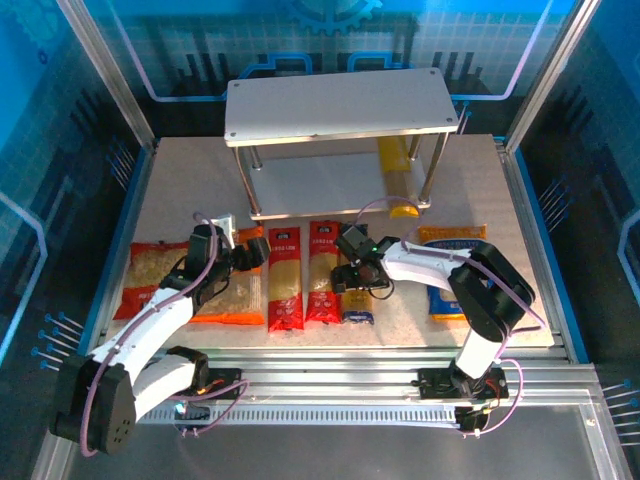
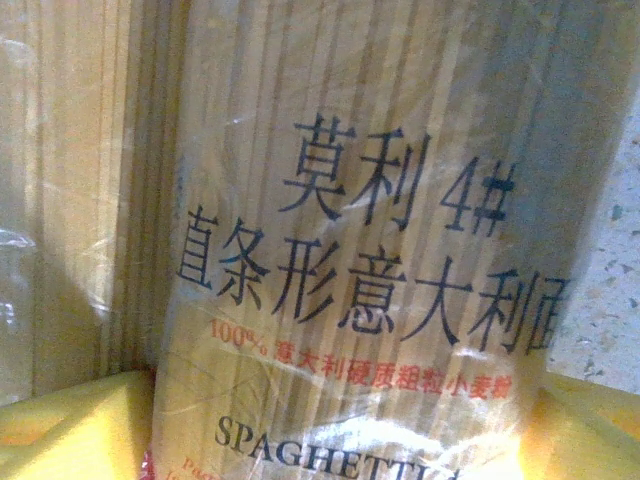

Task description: Place and organize the pasta boxes and bags onto the shelf

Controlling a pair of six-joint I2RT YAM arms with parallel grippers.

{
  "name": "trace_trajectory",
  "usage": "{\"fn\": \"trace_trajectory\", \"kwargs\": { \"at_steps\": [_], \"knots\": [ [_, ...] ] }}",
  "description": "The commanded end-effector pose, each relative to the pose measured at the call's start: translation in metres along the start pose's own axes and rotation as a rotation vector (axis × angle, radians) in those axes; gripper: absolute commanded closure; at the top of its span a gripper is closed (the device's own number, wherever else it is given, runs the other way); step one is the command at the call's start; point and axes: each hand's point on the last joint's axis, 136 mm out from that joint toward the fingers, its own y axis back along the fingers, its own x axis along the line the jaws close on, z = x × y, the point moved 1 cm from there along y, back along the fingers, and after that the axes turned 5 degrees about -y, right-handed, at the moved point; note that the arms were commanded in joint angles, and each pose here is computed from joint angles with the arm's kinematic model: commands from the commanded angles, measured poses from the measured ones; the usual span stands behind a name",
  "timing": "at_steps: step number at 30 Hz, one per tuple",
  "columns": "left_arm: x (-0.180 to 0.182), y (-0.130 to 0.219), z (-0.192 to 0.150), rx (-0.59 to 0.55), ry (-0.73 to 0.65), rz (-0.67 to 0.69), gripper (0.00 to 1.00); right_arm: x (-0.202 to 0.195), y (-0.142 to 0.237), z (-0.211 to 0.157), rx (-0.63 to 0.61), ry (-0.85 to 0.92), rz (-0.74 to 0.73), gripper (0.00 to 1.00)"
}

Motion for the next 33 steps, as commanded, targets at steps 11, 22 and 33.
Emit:
{"fn": "trace_trajectory", "kwargs": {
  "at_steps": [11,22,33],
  "knots": [
    [0.0,-0.004,0.001,0.003,-0.008,0.002,0.2,-0.029,-0.008,-0.018,0.08,-0.024,-0.044,0.41],
    [-0.001,-0.003,0.001,0.001,-0.005,0.0,0.2,-0.021,0.011,-0.016,0.065,-0.004,0.009,0.82],
    [-0.003,-0.006,0.003,-0.001,-0.003,-0.01,0.21,-0.02,0.064,0.007,-0.056,0.049,0.013,0.94]
  ]
}}
